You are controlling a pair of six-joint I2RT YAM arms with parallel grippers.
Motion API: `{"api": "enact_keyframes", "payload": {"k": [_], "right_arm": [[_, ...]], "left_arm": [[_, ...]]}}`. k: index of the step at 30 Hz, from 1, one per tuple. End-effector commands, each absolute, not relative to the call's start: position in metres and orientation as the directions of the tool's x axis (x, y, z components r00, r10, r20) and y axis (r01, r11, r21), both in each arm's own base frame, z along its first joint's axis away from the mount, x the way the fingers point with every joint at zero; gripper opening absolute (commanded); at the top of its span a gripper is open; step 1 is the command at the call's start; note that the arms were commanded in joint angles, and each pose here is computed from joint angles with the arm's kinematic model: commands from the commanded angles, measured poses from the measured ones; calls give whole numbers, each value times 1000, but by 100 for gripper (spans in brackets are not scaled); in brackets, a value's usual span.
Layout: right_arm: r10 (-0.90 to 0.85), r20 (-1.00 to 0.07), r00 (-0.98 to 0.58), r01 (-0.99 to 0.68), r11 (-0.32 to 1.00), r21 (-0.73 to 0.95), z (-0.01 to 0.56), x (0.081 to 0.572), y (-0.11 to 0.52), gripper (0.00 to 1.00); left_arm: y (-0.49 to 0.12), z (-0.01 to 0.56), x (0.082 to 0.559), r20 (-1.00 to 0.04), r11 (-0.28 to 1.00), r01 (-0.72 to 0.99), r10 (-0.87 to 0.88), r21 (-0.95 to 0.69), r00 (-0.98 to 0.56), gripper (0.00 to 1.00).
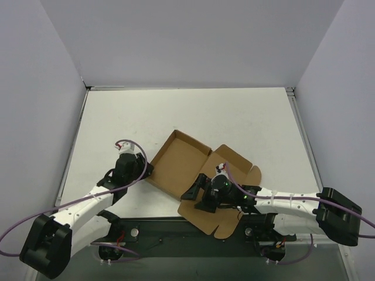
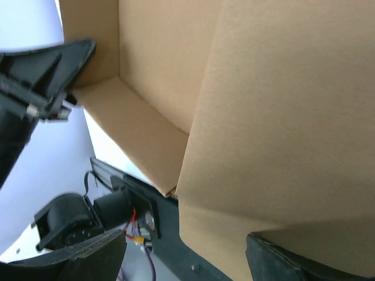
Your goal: Fold the paper box
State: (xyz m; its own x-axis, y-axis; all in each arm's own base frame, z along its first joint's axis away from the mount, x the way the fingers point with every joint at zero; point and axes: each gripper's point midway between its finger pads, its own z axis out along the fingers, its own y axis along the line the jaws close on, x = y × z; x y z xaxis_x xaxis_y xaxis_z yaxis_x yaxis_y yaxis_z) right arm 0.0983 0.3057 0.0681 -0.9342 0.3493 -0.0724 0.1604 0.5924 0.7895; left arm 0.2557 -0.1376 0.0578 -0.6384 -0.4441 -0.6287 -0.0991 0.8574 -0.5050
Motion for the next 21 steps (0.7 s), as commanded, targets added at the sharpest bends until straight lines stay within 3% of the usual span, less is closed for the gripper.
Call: {"api": "enact_keyframes", "payload": {"k": [1, 4, 10, 17, 21], "right_arm": [[443, -210, -871, 169, 673, 720, 42, 143, 273, 84], [435, -286, -854, 118, 696, 708, 51, 163, 266, 84], [313, -499, -808, 8, 853, 522, 60, 193, 238, 84], [206, -569, -796, -35, 923, 383, 56, 246, 206, 84], [59, -620, -782, -187, 928, 324, 78, 265, 220, 83]], "left_arm": [[-146, 60, 240, -592, 838, -67, -436, -541, -678, 45], [-150, 68, 235, -586, 831, -36, -421, -555, -692, 47], [-162, 96, 228, -592, 813, 52, -376, -580, -713, 65], [-158, 114, 232, -624, 836, 74, -345, -544, -701, 80], [-144, 115, 232, -644, 877, 47, -314, -479, -698, 84]]}}
